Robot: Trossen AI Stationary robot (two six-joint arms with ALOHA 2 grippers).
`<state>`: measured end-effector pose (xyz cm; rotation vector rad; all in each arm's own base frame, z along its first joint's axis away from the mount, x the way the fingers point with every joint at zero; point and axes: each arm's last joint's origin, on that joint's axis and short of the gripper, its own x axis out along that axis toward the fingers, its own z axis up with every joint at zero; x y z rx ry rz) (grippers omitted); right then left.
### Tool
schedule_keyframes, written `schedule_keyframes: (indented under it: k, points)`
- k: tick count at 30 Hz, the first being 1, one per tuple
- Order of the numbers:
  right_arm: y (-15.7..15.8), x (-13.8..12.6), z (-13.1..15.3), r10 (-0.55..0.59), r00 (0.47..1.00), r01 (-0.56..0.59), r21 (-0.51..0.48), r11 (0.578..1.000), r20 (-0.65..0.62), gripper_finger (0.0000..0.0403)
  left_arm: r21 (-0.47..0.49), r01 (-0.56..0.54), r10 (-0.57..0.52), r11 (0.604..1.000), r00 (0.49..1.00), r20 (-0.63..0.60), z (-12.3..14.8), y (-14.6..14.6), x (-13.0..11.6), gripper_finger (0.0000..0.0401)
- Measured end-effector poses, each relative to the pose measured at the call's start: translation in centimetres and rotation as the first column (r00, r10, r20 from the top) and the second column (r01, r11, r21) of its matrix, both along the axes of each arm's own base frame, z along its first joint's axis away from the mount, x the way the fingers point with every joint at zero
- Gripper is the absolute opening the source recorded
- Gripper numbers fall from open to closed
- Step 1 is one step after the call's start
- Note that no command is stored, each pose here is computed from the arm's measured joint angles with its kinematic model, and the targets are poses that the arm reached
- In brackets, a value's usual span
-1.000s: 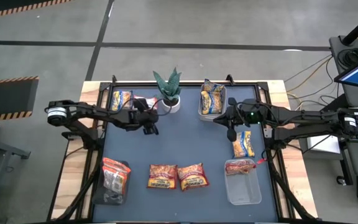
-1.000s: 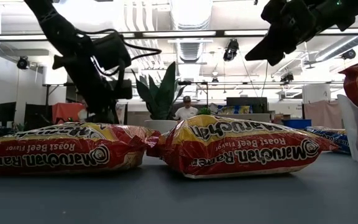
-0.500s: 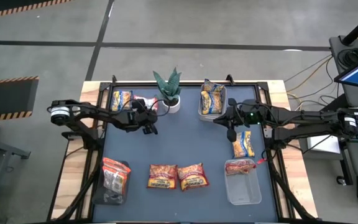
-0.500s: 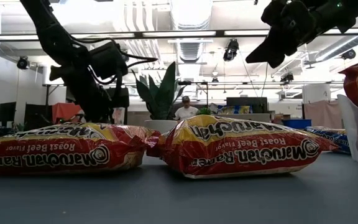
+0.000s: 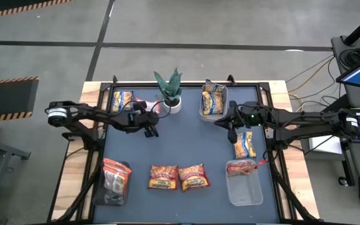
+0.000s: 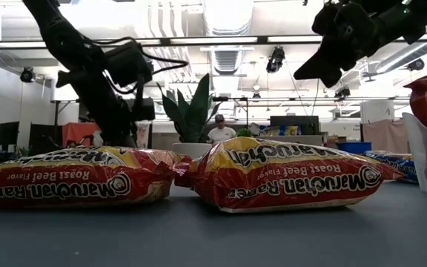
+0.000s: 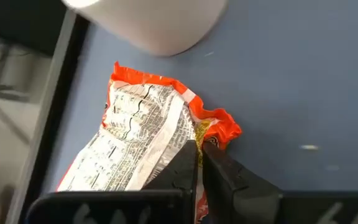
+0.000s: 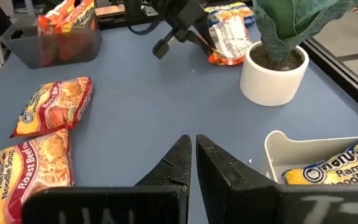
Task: Sort Maruchan noodles
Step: Put the orange instant noodle pack into the gray bin
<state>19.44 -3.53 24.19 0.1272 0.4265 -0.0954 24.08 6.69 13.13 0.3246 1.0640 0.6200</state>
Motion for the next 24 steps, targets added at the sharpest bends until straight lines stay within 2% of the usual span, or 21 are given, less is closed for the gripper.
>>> schedule_keyframes:
  k: [6,12,14,19,21,24]
  points:
    - [0.0,0.1,-0.2,-0.005,1.0,0.006,0.017,1.0,-0.007,0.0013,-0.116,0.073,-0.061,0.991,0.993,0.101,0.6,-1.9,0.4,0.0]
    - [0.3,0.2,-0.2,-0.004,1.0,0.004,0.041,0.999,-0.004,0.0013,-0.269,0.195,-0.119,0.943,0.954,0.274,1.2,-5.6,1.5,0.0]
    - [0.3,0.2,-0.1,-0.002,1.0,0.002,0.041,0.999,0.0,0.0013,-0.285,0.266,-0.15,0.921,0.916,0.371,1.7,-7.2,2.2,0.0]
    - [0.2,0.6,-0.2,-0.007,1.0,0.006,0.044,0.999,0.019,0.0013,-0.247,0.413,-0.211,0.877,0.791,0.574,3.3,-10.4,3.4,0.0001]
    - [0.2,1.0,-0.4,-0.007,1.0,0.006,0.049,0.999,0.02,0.0013,-0.225,0.408,-0.207,0.885,0.777,0.595,3.5,-10.7,3.4,0.0001]
    - [0.3,1.6,-1.0,0.001,1.0,-0.001,0.064,0.998,0.001,0.0013,-0.208,0.365,-0.179,0.907,0.783,0.596,3.5,-10.7,3.4,0.0001]
